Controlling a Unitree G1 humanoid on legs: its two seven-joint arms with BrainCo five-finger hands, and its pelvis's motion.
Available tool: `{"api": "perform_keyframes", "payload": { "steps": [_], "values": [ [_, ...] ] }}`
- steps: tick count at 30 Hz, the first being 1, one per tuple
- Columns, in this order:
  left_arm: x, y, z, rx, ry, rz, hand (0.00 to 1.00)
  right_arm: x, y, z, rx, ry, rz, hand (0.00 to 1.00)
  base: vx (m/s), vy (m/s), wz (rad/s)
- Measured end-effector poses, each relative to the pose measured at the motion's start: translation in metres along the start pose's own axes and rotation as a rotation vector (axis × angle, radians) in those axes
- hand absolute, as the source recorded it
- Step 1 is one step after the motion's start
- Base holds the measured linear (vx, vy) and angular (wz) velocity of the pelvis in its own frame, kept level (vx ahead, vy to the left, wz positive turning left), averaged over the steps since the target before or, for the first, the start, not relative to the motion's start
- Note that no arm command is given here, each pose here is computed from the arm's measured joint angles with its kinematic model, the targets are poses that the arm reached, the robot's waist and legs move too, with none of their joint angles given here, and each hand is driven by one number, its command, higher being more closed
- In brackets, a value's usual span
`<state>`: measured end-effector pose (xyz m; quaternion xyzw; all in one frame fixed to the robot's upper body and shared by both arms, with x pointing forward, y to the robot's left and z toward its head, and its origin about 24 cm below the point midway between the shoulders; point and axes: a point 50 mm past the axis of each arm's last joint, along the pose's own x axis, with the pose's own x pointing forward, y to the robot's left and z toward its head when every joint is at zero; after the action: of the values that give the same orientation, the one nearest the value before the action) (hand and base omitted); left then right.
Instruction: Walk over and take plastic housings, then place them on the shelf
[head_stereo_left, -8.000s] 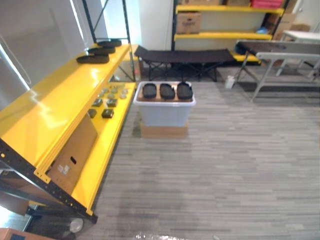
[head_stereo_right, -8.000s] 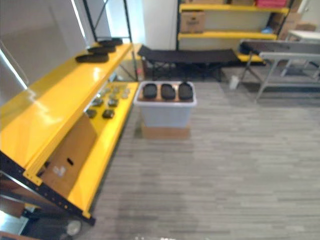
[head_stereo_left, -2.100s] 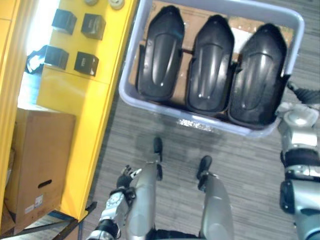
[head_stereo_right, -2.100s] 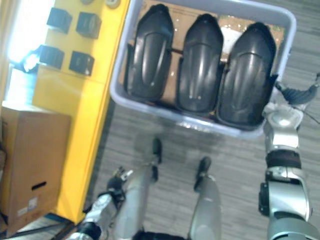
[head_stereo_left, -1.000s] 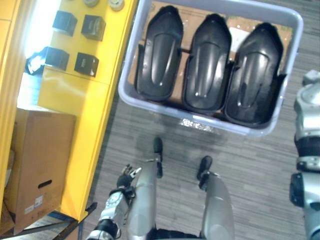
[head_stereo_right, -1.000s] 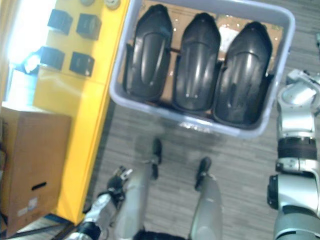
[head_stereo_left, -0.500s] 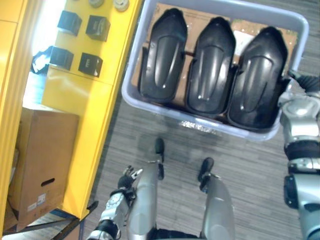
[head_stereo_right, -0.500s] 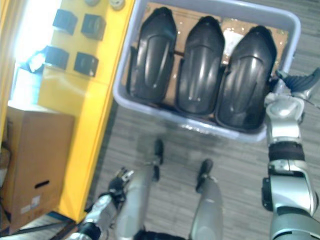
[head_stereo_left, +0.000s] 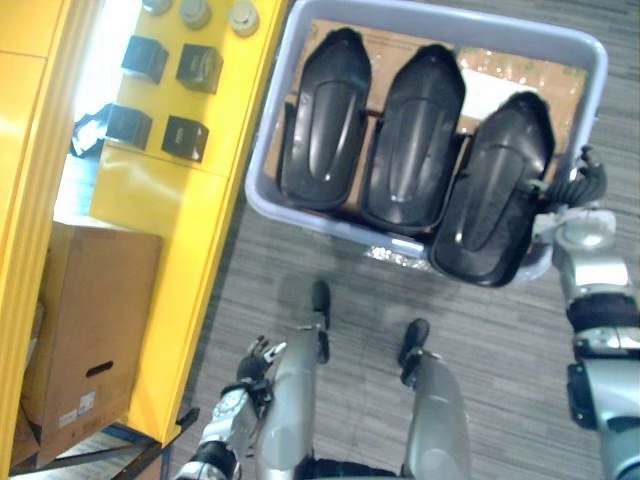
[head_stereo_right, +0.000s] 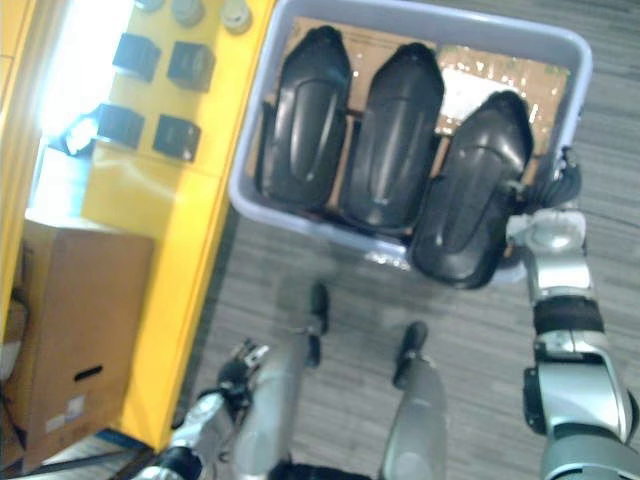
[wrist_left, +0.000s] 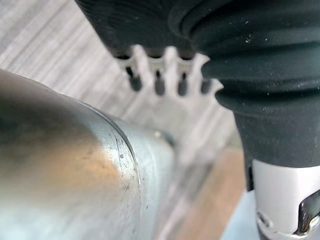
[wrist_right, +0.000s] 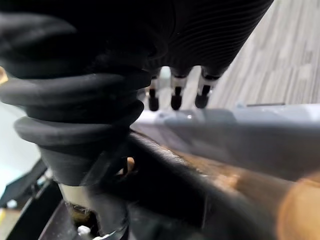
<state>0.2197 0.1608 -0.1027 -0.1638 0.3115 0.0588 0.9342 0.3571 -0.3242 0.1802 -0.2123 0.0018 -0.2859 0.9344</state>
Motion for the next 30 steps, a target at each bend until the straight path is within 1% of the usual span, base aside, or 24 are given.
{"api": "perform_keyframes", "payload": {
  "steps": [8, 11, 14, 16, 18, 19, 21, 22, 24, 27, 30],
  "values": [
    [0.0, 0.003, 0.0, 0.004, 0.0, 0.007, 0.0, -0.001, 0.0, -0.001, -0.021, -0.001, -0.018, 0.0, 0.01, -0.004, 0.0],
    [0.0, 0.004, 0.001, 0.003, 0.0, 0.009, 0.0, -0.001, 0.002, -0.004, -0.024, 0.02, -0.042, 0.0, 0.0, 0.0, 0.0],
    [-0.001, 0.006, 0.001, 0.007, 0.0, 0.013, 0.0, -0.003, 0.005, -0.008, -0.067, 0.045, -0.1, 0.0, 0.0, 0.0, 0.0],
    [-0.001, 0.006, 0.001, 0.001, 0.0, 0.014, 0.0, -0.004, 0.001, -0.008, -0.107, 0.066, -0.184, 0.0, 0.0, 0.0, 0.0],
    [-0.001, 0.008, 0.0, 0.002, 0.0, 0.018, 0.0, -0.004, -0.007, -0.007, -0.114, 0.08, -0.322, 0.0, 0.0, 0.0, 0.0],
    [-0.001, 0.008, 0.0, 0.002, 0.0, 0.02, 0.0, -0.005, -0.009, -0.006, -0.111, 0.077, -0.357, 0.0, 0.0, 0.0, 0.0],
    [-0.003, 0.012, -0.001, 0.005, 0.002, 0.029, 0.0, -0.006, -0.02, 0.002, -0.067, 0.053, -0.5, 0.0, 0.0, 0.0, -0.04],
    [-0.003, 0.013, -0.002, 0.004, 0.004, 0.032, 0.0, -0.006, -0.023, 0.006, -0.055, 0.037, -0.54, 0.0, 0.0, 0.0, 0.0],
    [-0.006, 0.019, -0.005, 0.011, 0.016, 0.06, 0.0, -0.009, -0.035, 0.026, -0.01, -0.062, -0.672, 0.0, 0.0, 0.0, 0.0],
    [-0.01, 0.026, -0.014, 0.013, 0.046, 0.082, 0.0, -0.014, -0.045, 0.05, 0.042, -0.193, -0.777, 0.0, 0.0, 0.0, 0.0],
    [-0.014, 0.031, -0.022, 0.015, 0.08, 0.096, 0.0, -0.021, -0.046, 0.07, 0.112, -0.315, -0.787, 0.0, 0.0, 0.0, 0.0]
  ]
}}
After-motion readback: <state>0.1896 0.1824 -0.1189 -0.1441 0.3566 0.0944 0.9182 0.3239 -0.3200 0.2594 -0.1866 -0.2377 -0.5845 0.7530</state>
